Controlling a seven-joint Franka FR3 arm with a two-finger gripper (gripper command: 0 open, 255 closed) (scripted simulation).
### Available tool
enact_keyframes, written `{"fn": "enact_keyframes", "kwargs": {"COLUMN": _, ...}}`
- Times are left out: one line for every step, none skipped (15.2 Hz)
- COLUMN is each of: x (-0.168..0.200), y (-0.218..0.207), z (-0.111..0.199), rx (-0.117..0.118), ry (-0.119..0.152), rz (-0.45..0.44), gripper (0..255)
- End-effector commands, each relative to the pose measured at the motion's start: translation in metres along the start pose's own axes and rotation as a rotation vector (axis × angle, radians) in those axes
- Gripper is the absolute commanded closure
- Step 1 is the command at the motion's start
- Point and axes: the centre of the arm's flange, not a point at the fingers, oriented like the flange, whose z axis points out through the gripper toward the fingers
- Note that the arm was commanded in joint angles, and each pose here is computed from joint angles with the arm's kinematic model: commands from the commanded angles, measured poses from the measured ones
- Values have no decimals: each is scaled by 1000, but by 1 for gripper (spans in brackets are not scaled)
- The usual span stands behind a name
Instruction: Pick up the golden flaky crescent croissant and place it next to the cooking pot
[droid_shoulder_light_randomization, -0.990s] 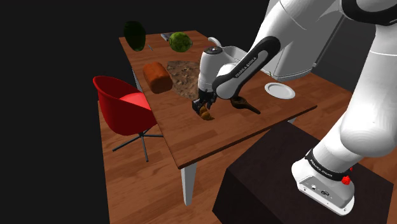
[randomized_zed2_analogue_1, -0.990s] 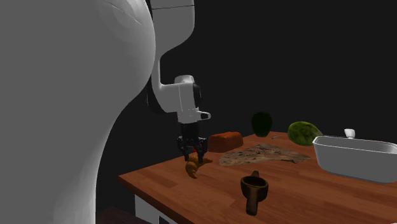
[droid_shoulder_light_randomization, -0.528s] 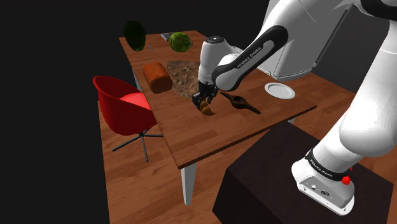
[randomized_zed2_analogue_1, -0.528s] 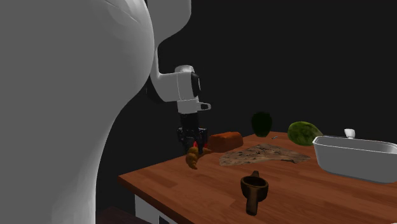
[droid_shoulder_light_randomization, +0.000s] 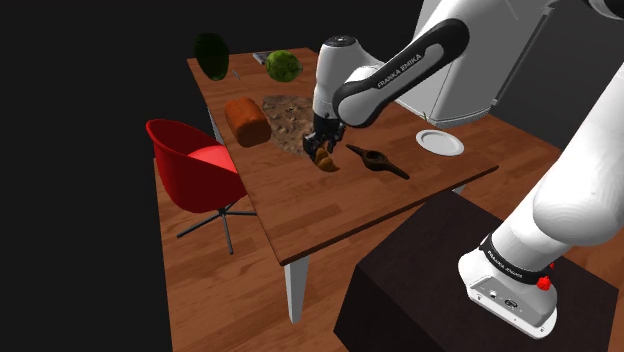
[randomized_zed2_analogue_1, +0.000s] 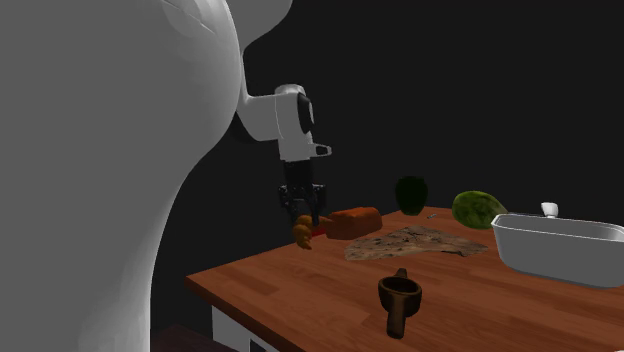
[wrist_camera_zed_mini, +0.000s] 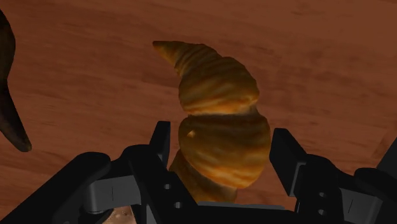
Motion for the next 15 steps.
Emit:
{"fn": "enact_keyframes", "kwargs": {"x": 1, "y": 1, "z": -10, "rx": 0, "ry": 0, "rz": 0, "gripper": 255}}
{"fn": "enact_keyframes", "kwargs": {"x": 2, "y": 1, "z": -16, "rx": 0, "ry": 0, "rz": 0, "gripper": 255}}
{"fn": "enact_keyframes", "kwargs": {"x": 3, "y": 1, "z": -21, "rx": 0, "ry": 0, "rz": 0, "gripper": 255}}
{"fn": "enact_keyframes", "kwargs": {"x": 3, "y": 1, "z": -26, "rx": 0, "ry": 0, "rz": 0, "gripper": 255}}
{"fn": "enact_keyframes", "kwargs": {"x": 4, "y": 1, "z": -31, "rx": 0, "ry": 0, "rz": 0, "gripper": 255}}
{"fn": "enact_keyframes", "kwargs": {"x": 5, "y": 2, "z": -36, "rx": 0, "ry": 0, "rz": 0, "gripper": 255}}
{"fn": "enact_keyframes", "kwargs": {"x": 6, "y": 2, "z": -42, "rx": 0, "ry": 0, "rz": 0, "gripper": 255}}
{"fn": "enact_keyframes", "kwargs": {"x": 6, "y": 2, "z": -47, "rx": 0, "ry": 0, "rz": 0, "gripper": 255}}
{"fn": "enact_keyframes", "kwargs": {"x": 7, "y": 2, "z": -52, "rx": 0, "ry": 0, "rz": 0, "gripper": 255}}
{"fn": "enact_keyframes", "kwargs": {"x": 8, "y": 3, "z": -57, "rx": 0, "ry": 0, "rz": 0, "gripper": 255}}
{"fn": "enact_keyframes", "kwargs": {"x": 8, "y": 3, "z": -63, "rx": 0, "ry": 0, "rz": 0, "gripper": 255}}
{"fn": "enact_keyframes", "kwargs": {"x": 9, "y": 3, "z": -68, "rx": 0, "ry": 0, "rz": 0, "gripper": 255}}
{"fn": "enact_keyframes", "kwargs": {"x": 10, "y": 3, "z": -73, "rx": 0, "ry": 0, "rz": 0, "gripper": 255}}
{"fn": "enact_keyframes", "kwargs": {"x": 10, "y": 4, "z": -78, "rx": 0, "ry": 0, "rz": 0, "gripper": 255}}
{"fn": "enact_keyframes", "kwargs": {"x": 11, "y": 4, "z": -84, "rx": 0, "ry": 0, "rz": 0, "gripper": 255}}
